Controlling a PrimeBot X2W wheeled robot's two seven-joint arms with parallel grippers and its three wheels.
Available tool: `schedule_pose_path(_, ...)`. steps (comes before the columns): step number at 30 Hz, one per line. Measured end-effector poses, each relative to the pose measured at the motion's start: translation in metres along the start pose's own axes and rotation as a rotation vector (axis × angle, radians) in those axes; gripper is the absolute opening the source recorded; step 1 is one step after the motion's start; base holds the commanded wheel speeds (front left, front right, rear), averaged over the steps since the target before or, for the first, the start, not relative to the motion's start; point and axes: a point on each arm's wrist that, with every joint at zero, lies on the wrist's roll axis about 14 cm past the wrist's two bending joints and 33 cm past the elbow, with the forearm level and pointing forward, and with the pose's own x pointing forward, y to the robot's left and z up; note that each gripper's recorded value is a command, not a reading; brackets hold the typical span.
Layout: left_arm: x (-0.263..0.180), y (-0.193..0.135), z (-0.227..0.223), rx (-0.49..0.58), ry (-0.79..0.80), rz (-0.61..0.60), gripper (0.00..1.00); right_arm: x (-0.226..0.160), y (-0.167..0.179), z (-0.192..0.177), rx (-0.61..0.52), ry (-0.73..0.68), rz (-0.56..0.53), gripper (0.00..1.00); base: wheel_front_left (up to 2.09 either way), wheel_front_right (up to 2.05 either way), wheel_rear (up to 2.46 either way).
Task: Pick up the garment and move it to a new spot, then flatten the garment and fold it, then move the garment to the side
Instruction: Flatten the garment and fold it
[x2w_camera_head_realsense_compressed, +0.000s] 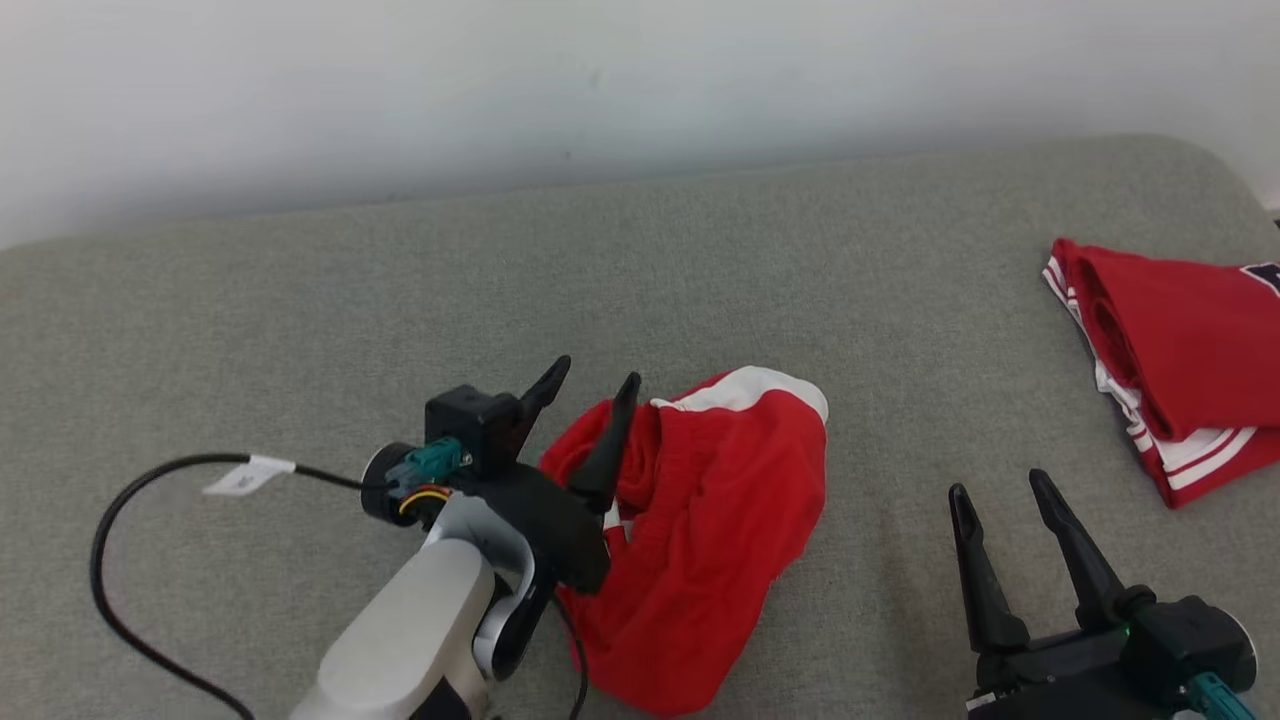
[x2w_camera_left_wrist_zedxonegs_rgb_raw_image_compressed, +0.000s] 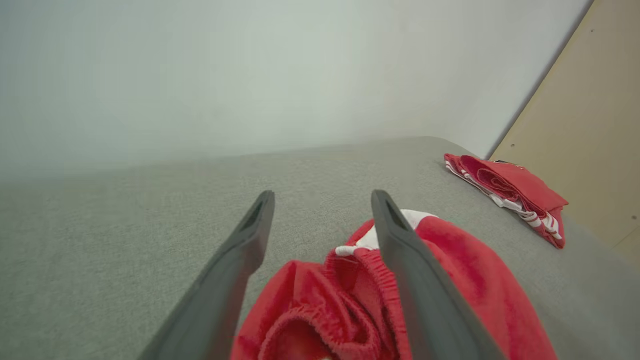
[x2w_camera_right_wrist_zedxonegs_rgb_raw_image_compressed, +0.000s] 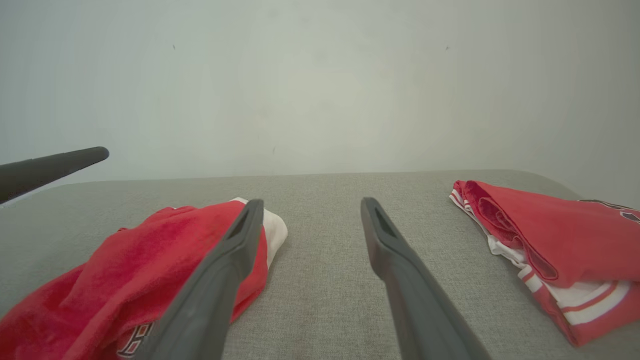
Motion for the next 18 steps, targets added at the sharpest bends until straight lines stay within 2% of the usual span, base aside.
schedule_pose_path(7,0.034,-0.011,-0.043,-0.006,0.175,-0.063,1.00,0.011,-0.010,-0.020,0.002,0.050,-0.017,1.00,0.00,0.00,0.00)
schedule_pose_path(12,0.038,-0.022,-0.085,0.008,0.347,-0.110,1.00,0.016,-0.012,-0.031,0.009,0.078,-0.020,1.00,0.00,0.00,0.00)
schedule_pose_path(18,0.032,-0.036,-0.104,0.026,0.446,-0.142,1.00,0.014,-0.018,-0.032,0.004,0.082,-0.039,1.00,0.00,0.00,0.00)
